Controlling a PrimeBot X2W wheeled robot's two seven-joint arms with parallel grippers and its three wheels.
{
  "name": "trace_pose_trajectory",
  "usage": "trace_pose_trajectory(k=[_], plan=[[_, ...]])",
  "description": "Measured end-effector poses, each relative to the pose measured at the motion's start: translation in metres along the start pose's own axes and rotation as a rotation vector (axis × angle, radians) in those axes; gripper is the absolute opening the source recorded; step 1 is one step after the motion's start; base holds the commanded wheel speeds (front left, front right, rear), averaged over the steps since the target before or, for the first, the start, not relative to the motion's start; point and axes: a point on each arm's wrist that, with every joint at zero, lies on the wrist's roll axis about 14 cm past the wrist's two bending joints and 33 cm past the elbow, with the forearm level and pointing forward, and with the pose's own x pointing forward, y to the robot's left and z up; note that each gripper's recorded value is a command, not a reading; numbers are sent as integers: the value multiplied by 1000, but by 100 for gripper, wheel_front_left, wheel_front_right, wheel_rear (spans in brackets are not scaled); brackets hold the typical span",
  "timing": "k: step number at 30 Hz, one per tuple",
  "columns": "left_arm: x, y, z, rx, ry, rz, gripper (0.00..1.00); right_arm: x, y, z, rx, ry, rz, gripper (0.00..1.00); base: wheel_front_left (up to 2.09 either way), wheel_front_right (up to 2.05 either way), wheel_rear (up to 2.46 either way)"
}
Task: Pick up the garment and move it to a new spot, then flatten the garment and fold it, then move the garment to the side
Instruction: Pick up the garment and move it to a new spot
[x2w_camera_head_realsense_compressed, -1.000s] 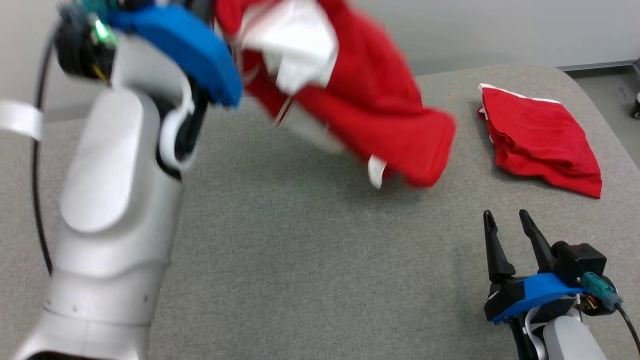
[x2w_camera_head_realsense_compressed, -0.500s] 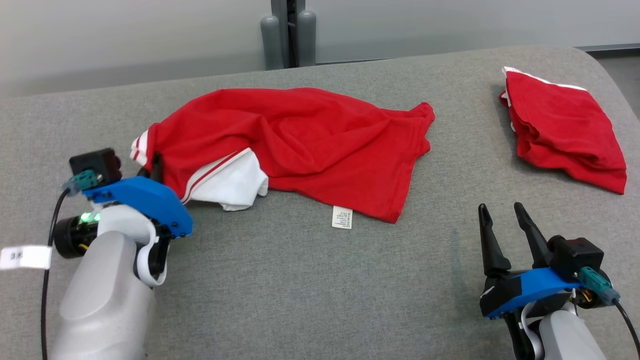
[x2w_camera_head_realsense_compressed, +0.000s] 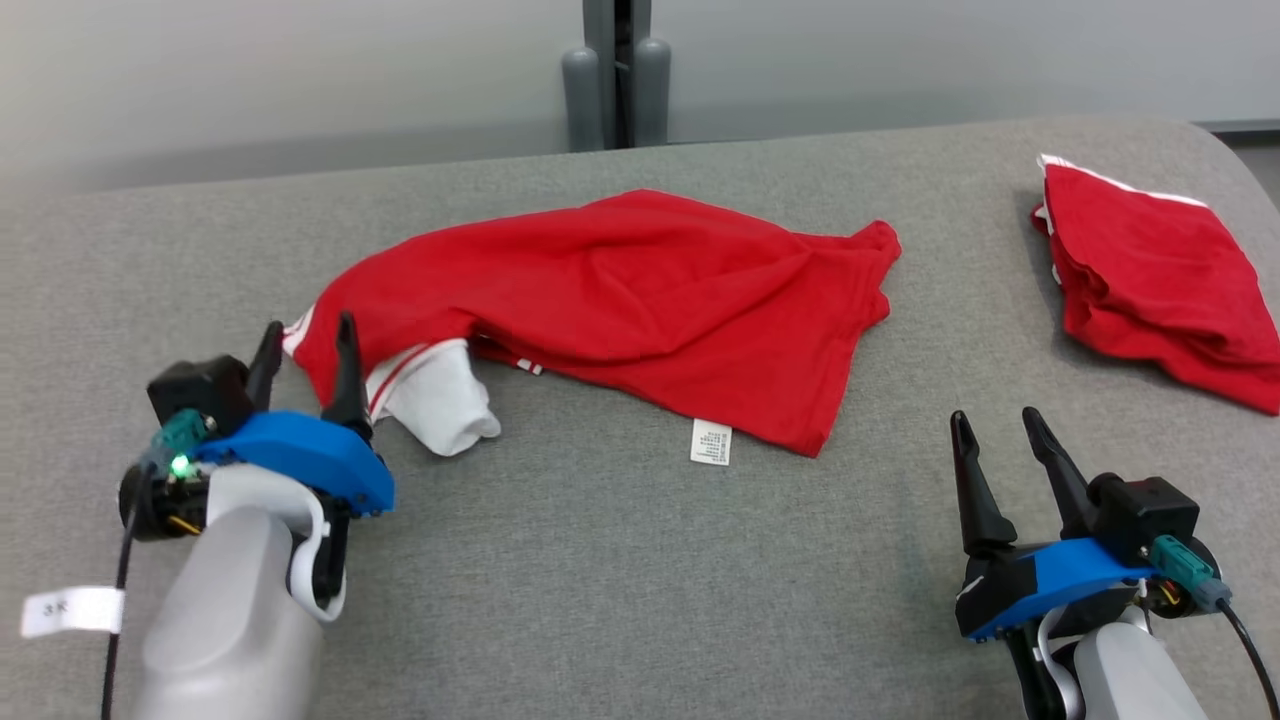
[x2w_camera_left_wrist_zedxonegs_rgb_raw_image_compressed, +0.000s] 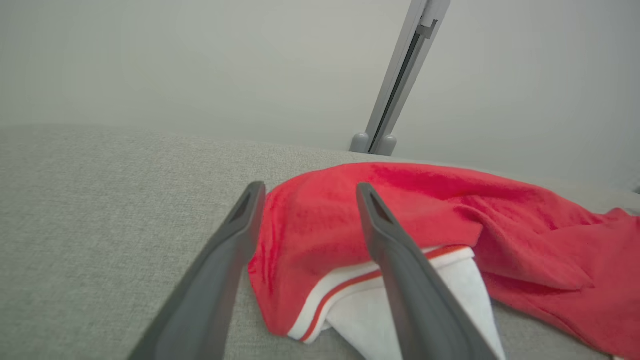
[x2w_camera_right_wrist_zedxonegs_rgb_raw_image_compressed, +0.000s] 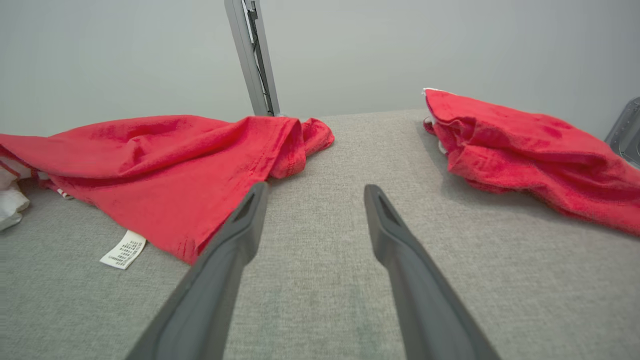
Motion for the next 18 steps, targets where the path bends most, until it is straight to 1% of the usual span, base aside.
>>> trace_pose_trajectory(k=[15,18], plan=[[-63,-14,-19,-35,-42,-18,100,-9,26,11,-26,-38,79,100,0,0,0],[-76,-18,-22,-62,-57,-11,100,-13,30,10,-26,-38,90,100,0,0,0]])
